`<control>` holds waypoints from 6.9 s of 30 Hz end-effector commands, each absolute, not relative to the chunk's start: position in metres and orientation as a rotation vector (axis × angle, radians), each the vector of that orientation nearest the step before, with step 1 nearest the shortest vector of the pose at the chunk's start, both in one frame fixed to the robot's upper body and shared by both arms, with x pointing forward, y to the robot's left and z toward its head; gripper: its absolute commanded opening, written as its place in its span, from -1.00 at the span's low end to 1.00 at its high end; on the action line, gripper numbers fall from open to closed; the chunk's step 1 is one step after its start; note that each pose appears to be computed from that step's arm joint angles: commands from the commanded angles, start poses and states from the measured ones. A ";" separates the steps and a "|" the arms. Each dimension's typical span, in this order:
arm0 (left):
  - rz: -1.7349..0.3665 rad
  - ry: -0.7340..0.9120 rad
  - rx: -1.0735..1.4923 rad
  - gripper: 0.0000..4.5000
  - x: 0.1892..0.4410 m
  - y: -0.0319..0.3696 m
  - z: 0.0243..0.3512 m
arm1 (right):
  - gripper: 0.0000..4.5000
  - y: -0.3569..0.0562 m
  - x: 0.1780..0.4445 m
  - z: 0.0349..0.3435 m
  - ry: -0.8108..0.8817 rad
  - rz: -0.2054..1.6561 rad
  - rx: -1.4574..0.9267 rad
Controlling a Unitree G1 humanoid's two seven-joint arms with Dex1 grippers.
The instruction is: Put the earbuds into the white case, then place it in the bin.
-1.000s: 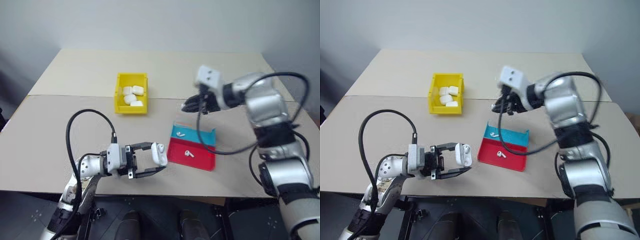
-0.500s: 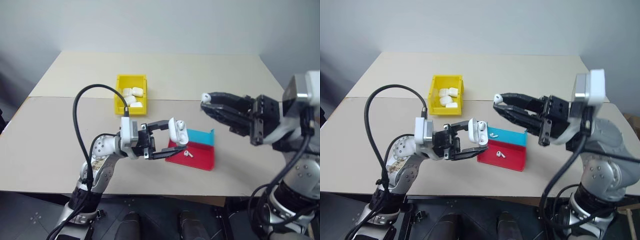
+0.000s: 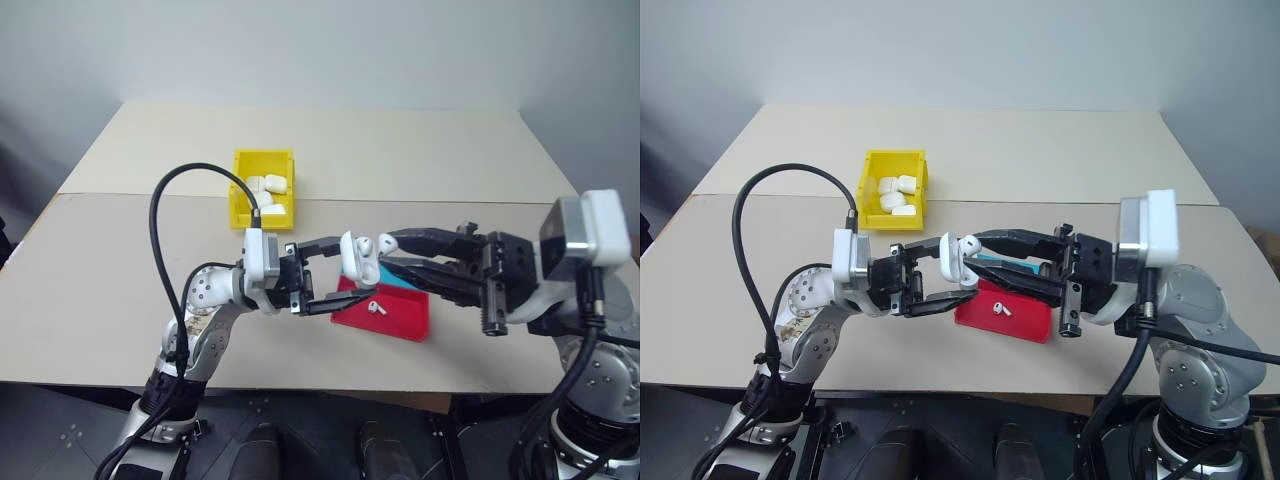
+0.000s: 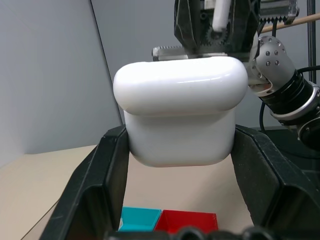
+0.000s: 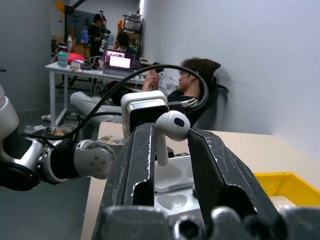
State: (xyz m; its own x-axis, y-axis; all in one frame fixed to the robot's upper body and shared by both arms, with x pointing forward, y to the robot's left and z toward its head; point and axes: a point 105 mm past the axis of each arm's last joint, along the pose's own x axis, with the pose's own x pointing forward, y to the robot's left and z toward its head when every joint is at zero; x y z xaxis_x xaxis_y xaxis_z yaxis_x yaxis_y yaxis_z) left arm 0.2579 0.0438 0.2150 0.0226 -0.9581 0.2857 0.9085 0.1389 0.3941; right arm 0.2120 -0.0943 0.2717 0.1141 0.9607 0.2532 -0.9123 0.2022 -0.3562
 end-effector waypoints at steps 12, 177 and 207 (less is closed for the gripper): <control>-1.452 -0.629 0.130 0.23 0.249 0.043 0.227 | -0.42 -0.095 0.217 0.260 -0.469 1.343 -0.146; -0.522 -0.411 0.124 0.99 0.344 0.140 0.256 | -1.00 -0.154 0.282 0.240 -0.138 1.075 -0.738; -0.872 -0.045 0.431 0.99 0.241 0.219 0.234 | -1.00 -0.237 0.247 0.252 -0.022 1.024 -0.972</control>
State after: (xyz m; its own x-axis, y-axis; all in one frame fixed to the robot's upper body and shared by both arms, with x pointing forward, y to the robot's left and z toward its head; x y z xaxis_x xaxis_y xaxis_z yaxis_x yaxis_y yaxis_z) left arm 0.2444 0.2215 0.2248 0.6570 -0.7390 -0.1490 0.7348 0.5835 0.3458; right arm 0.2486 -0.2397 0.2402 0.5414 0.7268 -0.4227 -0.7402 0.1735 -0.6496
